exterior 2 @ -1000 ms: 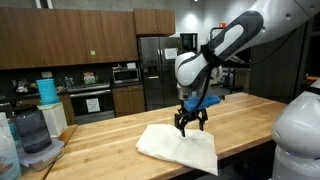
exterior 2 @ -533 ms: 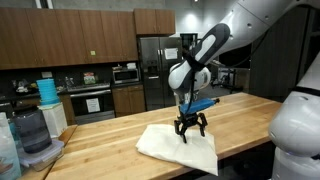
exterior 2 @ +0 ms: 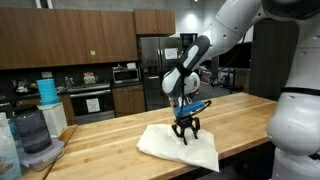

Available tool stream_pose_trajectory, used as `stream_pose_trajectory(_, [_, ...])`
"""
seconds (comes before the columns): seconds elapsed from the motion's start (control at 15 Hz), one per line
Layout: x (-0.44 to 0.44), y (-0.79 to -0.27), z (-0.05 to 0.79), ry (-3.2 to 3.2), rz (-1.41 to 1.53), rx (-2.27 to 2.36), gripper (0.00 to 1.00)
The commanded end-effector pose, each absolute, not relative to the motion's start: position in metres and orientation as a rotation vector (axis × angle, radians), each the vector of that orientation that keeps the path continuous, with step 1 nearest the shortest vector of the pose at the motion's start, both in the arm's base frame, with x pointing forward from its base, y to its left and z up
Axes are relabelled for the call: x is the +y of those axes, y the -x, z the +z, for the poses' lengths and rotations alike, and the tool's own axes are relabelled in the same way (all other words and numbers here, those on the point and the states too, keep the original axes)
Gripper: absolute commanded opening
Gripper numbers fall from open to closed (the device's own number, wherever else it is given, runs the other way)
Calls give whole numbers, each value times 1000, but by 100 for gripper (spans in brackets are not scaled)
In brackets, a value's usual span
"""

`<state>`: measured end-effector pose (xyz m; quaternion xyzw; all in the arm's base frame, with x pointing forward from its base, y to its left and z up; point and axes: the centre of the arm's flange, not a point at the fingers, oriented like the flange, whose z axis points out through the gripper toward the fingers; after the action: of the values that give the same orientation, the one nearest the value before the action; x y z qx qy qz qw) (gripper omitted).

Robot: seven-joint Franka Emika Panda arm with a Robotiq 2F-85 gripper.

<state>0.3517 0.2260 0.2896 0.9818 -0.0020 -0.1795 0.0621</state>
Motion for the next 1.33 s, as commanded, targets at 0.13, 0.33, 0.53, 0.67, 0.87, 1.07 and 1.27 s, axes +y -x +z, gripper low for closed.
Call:
stream_pose_trajectory(0.13, [225,-390,287,-2958,-248,-244,12])
stream_pose_trajectory(0.33, [223,-407,293,-2969,-11,-350,1])
stream_pose_trajectory(0.53, [219,-421,304,-2973,233,-437,2])
stream_pose_trajectory(0.67, [216,-428,312,-2948,402,-460,31])
stream_pose_trajectory(0.87, [215,-439,317,-2878,645,-462,43])
stream_pose_trajectory(1.07, [216,-437,322,-2823,820,-446,62])
stream_pose_trajectory(1.27, [223,-426,328,-2857,902,-394,83])
